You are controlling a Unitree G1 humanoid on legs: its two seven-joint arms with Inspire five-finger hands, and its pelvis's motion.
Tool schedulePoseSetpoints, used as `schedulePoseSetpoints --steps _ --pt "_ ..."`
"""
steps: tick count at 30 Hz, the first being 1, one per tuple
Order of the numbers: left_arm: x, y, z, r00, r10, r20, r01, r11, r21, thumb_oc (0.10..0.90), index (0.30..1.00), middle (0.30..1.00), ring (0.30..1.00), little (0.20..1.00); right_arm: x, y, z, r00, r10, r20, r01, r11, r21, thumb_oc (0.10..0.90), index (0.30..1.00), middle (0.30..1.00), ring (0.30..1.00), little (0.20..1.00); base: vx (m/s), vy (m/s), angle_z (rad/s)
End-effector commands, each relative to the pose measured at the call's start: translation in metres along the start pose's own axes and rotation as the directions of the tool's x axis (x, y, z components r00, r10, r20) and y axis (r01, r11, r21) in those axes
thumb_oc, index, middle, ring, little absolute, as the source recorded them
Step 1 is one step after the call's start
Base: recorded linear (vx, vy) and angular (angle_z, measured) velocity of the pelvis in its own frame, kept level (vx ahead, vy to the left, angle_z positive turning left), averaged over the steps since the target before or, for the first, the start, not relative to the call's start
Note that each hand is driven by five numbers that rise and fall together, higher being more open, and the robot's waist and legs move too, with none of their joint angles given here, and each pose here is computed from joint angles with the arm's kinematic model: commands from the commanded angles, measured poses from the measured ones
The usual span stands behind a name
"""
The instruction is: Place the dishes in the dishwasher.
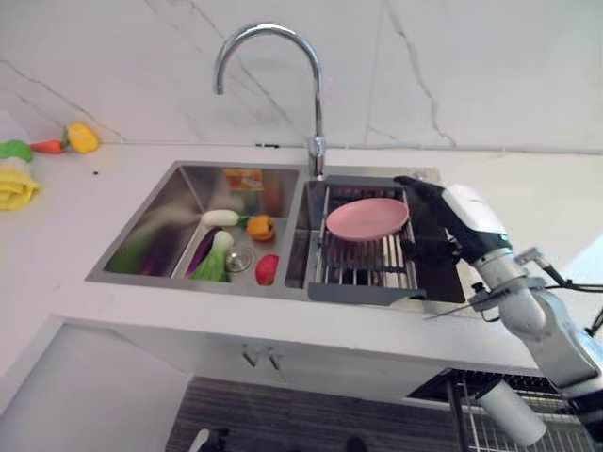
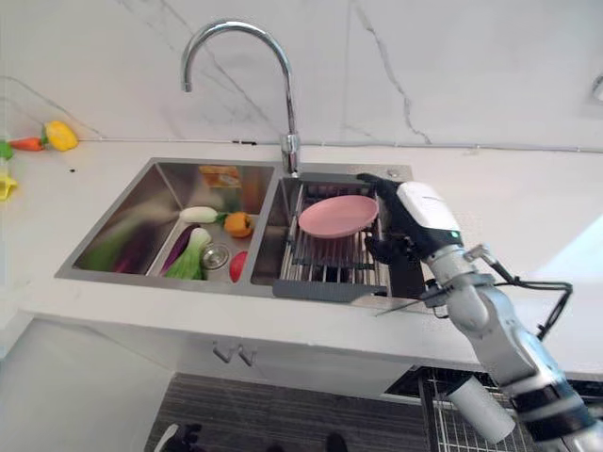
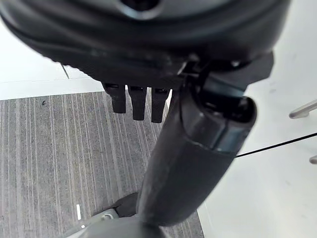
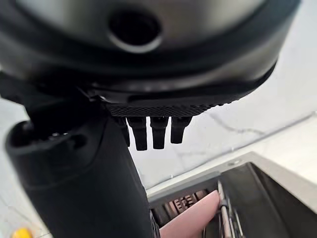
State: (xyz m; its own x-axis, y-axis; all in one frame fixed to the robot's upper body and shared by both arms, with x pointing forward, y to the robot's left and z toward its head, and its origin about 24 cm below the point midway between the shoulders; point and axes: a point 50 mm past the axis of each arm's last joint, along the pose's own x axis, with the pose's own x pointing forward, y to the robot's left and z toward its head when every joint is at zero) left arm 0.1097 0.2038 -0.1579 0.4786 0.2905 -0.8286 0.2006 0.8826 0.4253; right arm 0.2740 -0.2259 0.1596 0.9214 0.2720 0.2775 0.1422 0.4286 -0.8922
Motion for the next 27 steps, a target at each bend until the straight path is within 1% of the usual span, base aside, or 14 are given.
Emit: schedulePoseSetpoints --steps 1,2,6,9,10,11,12,15,16,19,20,23,24,27 --pt "0.003 0.005 -0.004 1.000 -0.008 -0.015 0.010 0.993 0.119 0.800 0.900 0.900 0.900 0.900 0.023 -0.034 0.021 0.986 -0.080 0.144 0.096 0.990 -0.107 0.800 0.900 0.900 0.900 0.900 0.02 0.005 0.07" --pt "0.003 0.006 -0.006 1.000 -0.011 -0.020 0.014 0.992 0.122 0.800 0.900 0.900 0.900 0.900 0.029 -0.030 0.021 0.989 -0.028 0.148 0.047 0.991 -0.123 0.800 0.900 0.900 0.900 0.900 0.00 0.000 0.00" --pt "0.003 0.006 -0.006 1.000 -0.017 -0.018 0.019 0.992 0.121 0.800 0.900 0.900 0.900 0.900 0.037 -0.026 0.021 0.988 0.018 0.151 0.009 0.984 -0.177 0.800 0.900 0.900 0.900 0.900 0.00 0.002 0.14" --pt "0.003 0.005 -0.007 1.000 -0.023 -0.021 0.025 0.992 0.125 0.800 0.900 0.900 0.900 0.900 0.052 -0.023 0.017 0.987 0.094 0.133 -0.051 0.953 -0.298 0.800 0.900 0.900 0.900 0.900 0.00 0.008 0.05" --pt "0.003 0.004 -0.008 0.999 -0.026 -0.026 0.029 0.992 0.122 0.800 0.900 0.900 0.900 0.900 0.060 -0.021 0.014 0.986 0.129 0.107 -0.080 0.923 -0.376 0.800 0.900 0.900 0.900 0.900 0.01 0.004 0.09" --pt "0.003 0.004 -0.007 0.999 -0.026 -0.026 0.029 0.992 0.120 0.800 0.900 0.900 0.900 0.900 0.061 -0.021 0.014 0.986 0.130 0.108 -0.080 0.923 -0.377 0.800 0.900 0.900 0.900 0.900 0.00 0.006 0.16" --pt "0.003 0.003 -0.007 0.999 -0.028 -0.031 0.032 0.992 0.124 0.800 0.900 0.900 0.900 0.900 0.068 -0.023 0.013 0.988 0.127 0.091 -0.074 0.892 -0.445 0.800 0.900 0.900 0.900 0.900 0.00 0.005 0.19" --pt "0.003 0.002 -0.006 0.999 -0.030 -0.035 0.034 0.992 0.125 0.800 0.900 0.900 0.900 0.900 0.074 -0.024 0.013 0.990 0.113 0.082 -0.058 0.866 -0.497 0.800 0.900 0.900 0.900 0.900 0.00 0.004 0.13" --pt "0.003 0.001 -0.006 0.999 -0.029 -0.038 0.034 0.992 0.124 0.800 0.900 0.900 0.900 0.900 0.076 -0.027 0.011 0.995 0.078 0.063 -0.033 0.846 -0.533 0.800 0.900 0.900 0.900 0.900 0.01 0.004 0.06" --pt "0.002 -0.001 -0.006 0.999 -0.034 -0.039 0.039 0.991 0.126 0.800 0.900 0.900 0.900 0.900 0.075 -0.026 0.009 0.996 0.068 0.055 -0.026 0.834 -0.551 0.800 0.900 0.900 0.900 0.900 0.00 0.001 0.02" --pt "0.002 -0.003 -0.005 0.999 -0.040 -0.036 0.044 0.990 0.132 0.800 0.900 0.900 0.900 0.900 0.075 -0.029 0.006 0.999 0.028 0.036 -0.003 0.820 -0.572 0.400 0.300 0.300 0.300 0.300 0.00 0.000 0.00" --pt "0.002 -0.004 -0.003 0.999 -0.045 -0.020 0.048 0.983 0.177 0.800 0.900 0.900 0.900 0.900 0.072 -0.028 0.002 1.000 -0.019 0.024 0.029 0.825 -0.565 0.400 0.300 0.300 0.300 0.300 0.00 0.000 0.00" --pt "0.002 -0.004 -0.001 0.999 -0.042 -0.014 0.044 0.980 0.197 0.800 0.900 0.900 0.900 0.900 0.069 -0.029 0.000 0.998 -0.061 0.020 0.062 0.827 -0.559 0.400 0.300 0.300 0.300 0.300 0.00 0.000 0.00" --pt "0.002 -0.002 -0.002 0.999 -0.033 -0.012 0.035 0.978 0.207 0.800 0.900 0.900 0.900 0.900 0.062 -0.034 -0.003 0.992 -0.123 0.015 0.111 0.821 -0.560 0.400 0.300 0.300 0.300 0.300 0.00 -0.001 0.01"
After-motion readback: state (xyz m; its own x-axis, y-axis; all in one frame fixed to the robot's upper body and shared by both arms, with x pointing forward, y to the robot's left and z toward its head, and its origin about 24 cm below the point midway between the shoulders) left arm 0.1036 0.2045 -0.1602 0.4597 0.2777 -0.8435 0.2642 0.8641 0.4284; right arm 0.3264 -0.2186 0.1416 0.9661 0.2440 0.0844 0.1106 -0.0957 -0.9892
